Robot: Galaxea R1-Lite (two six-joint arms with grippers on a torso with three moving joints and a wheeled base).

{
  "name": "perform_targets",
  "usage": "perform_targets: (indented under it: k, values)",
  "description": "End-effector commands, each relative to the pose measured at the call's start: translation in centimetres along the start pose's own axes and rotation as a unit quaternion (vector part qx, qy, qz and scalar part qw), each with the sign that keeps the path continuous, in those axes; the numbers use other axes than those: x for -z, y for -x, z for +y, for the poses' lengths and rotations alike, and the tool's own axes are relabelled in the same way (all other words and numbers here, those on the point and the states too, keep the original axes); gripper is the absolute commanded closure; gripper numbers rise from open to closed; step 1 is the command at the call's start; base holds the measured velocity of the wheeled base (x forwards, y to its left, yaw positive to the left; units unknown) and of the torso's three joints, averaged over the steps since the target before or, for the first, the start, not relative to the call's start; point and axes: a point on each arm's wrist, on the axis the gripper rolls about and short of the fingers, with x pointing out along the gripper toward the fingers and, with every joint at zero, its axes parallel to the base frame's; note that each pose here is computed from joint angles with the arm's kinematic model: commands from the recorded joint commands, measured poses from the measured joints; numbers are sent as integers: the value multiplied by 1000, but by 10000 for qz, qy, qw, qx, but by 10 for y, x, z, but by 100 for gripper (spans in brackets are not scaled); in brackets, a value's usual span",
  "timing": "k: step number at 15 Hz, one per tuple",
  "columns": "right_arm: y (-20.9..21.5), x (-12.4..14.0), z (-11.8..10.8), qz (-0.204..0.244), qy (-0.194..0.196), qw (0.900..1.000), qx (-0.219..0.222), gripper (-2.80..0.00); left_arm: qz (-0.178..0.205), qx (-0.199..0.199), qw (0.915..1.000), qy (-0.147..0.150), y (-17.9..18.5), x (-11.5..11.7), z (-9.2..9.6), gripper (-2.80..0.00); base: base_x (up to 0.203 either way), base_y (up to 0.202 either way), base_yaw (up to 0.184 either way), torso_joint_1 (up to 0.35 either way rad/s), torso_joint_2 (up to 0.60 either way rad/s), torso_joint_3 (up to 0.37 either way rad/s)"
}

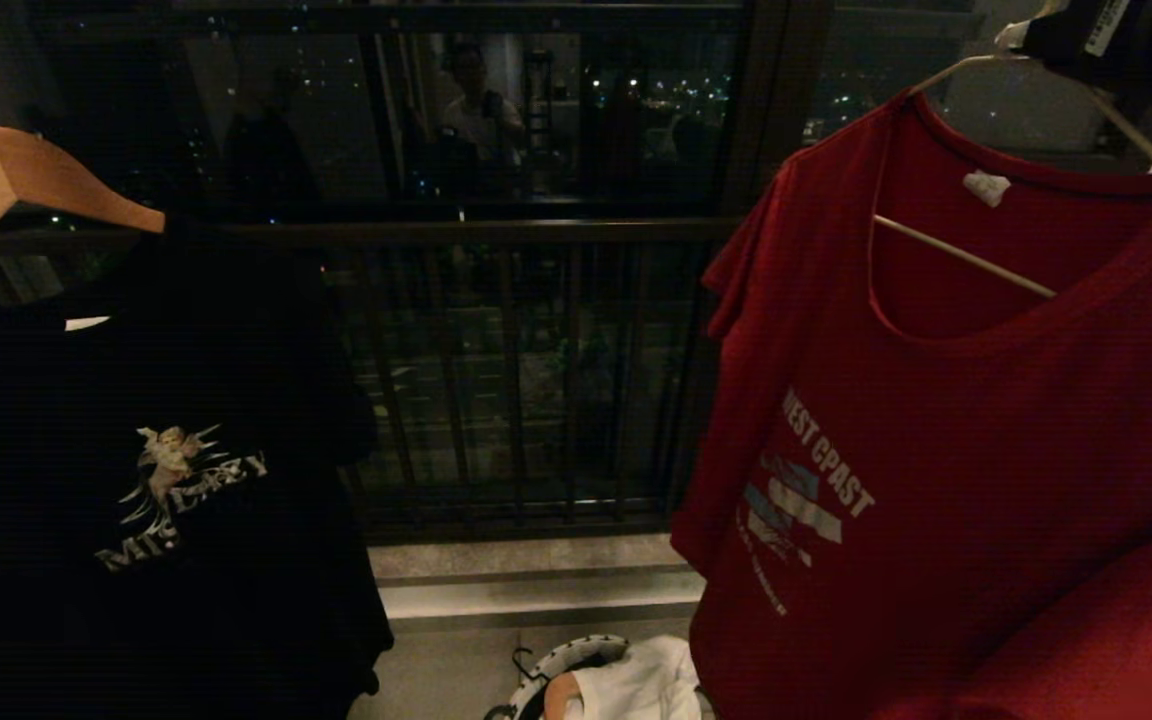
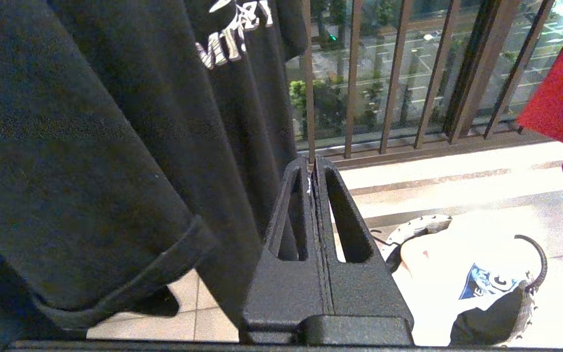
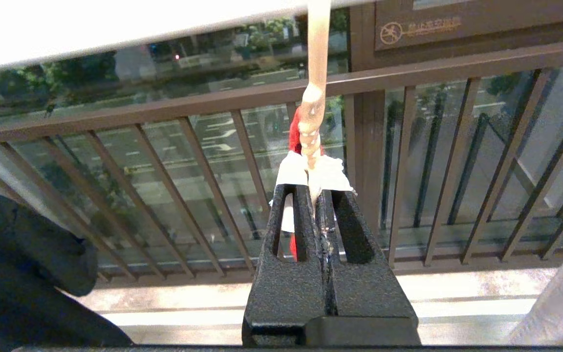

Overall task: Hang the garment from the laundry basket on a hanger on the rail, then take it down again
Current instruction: Take the clothes off the clothes rack

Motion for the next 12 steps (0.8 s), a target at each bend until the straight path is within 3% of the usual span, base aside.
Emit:
perform_targets:
  k: [1,7,12]
  values:
    - [3,-3,-1,-46,-14,10000,-3,0,22,3,10000,-1,0,1,0,0,0,0,0,0,0,0]
    - [25,-16,-6,-294,-39,9995,-84,0,14,2,10000,-2,0,0,0,0,0,0,0,0,0,0]
    - [45,-11,-12,-220,-16,9996,-179,0,21,3,10000,-1,0,1,0,0,0,0,0,0,0,0]
